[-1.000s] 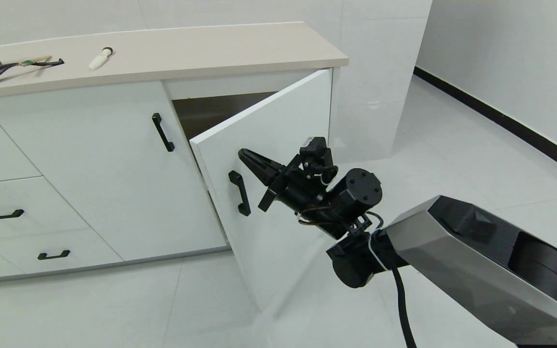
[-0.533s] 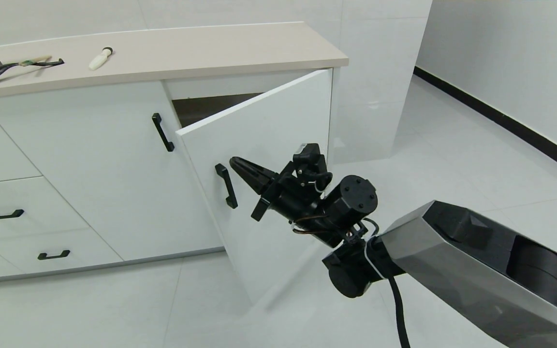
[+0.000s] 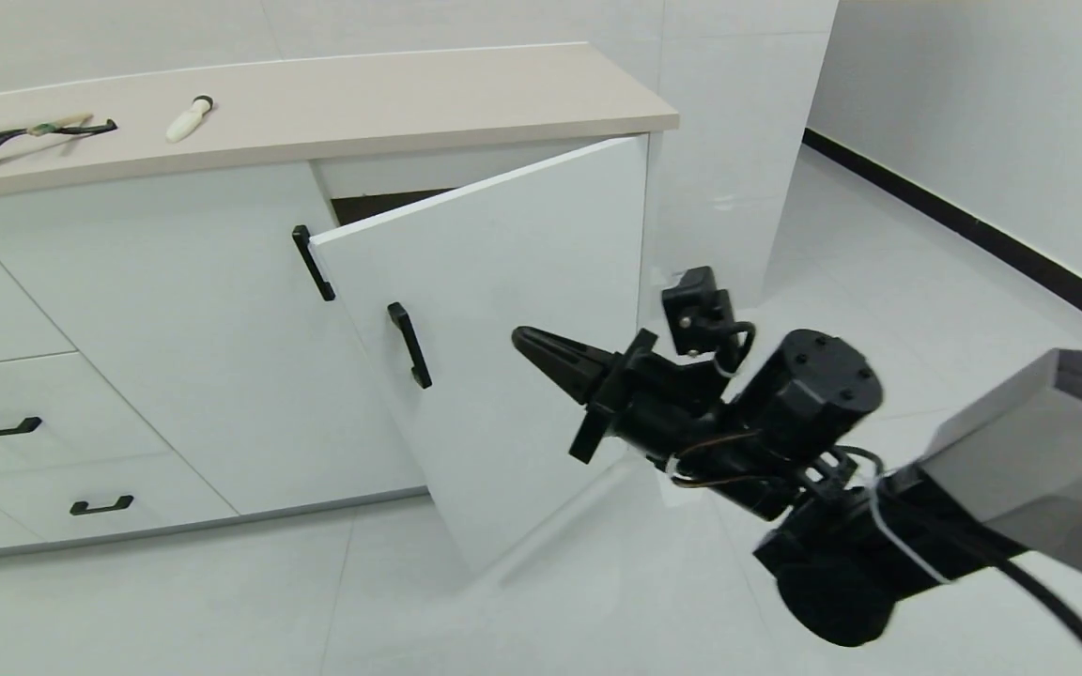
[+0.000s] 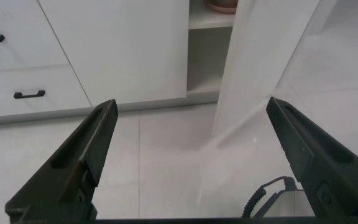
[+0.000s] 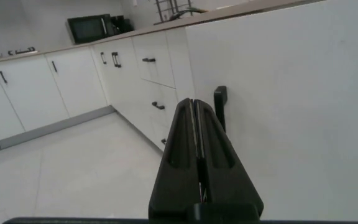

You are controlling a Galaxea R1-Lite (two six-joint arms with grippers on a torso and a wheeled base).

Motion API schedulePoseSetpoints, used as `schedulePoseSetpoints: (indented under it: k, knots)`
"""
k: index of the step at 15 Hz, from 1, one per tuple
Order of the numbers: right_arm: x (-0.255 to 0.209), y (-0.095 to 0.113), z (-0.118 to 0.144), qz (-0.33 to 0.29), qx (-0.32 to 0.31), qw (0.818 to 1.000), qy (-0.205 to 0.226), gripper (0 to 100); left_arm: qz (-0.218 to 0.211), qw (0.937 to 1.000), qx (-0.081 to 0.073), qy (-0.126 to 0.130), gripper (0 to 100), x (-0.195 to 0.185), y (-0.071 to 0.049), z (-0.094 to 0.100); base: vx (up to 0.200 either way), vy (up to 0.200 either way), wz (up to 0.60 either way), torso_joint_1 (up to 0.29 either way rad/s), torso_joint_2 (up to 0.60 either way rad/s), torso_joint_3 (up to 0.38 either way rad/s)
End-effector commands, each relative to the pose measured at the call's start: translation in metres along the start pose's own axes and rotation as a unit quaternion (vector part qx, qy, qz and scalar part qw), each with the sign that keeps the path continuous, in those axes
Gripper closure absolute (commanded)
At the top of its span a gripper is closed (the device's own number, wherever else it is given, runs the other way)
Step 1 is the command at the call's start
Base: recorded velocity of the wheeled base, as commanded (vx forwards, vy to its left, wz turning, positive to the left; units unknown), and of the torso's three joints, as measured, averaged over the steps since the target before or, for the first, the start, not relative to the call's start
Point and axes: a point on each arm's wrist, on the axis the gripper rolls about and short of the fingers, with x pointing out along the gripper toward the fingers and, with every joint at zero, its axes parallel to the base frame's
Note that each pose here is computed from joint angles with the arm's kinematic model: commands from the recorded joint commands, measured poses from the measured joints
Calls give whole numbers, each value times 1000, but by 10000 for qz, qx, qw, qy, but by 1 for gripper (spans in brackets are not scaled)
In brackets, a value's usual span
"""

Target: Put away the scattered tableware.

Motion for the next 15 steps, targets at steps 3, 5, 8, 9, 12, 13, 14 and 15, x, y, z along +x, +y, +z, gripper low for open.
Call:
schedulePoseSetpoints:
  k: [3,5,8,9,12,13,14,15]
  knots:
    - [-111,-1,103,-937,-483,9943,-159,100,3,10000,0,-2,0,0,0,0,0,200,0,2,1,5]
    - [-170,7,126,-1550,-755,9850,-117,100,3,10000,0,-2,0,0,0,0,0,200,0,5,2,0]
    - [-256,46,135,-2265,-1230,9662,84,100,3,10000,23,-2,0,0,0,0,0,133,0,-2,5,3]
    - [-270,61,138,-2163,-1561,9637,85,100,4,10000,24,5,0,0,0,0,0,0,0,0,0,0]
    - [-291,86,145,-2385,-2193,9456,305,100,-4,9999,131,6,0,0,0,0,0,0,0,0,0,0]
    - [-302,97,141,-2716,-2139,9370,502,100,-4,9999,131,6,0,0,0,0,0,0,0,0,0,0]
    - [-316,112,132,-3182,-2012,9236,727,100,3,9999,131,6,0,0,0,0,0,0,0,0,0,0]
    - [-330,130,119,-3525,-1904,9115,934,100,-4,9999,131,6,0,0,0,0,0,0,0,0,0,0]
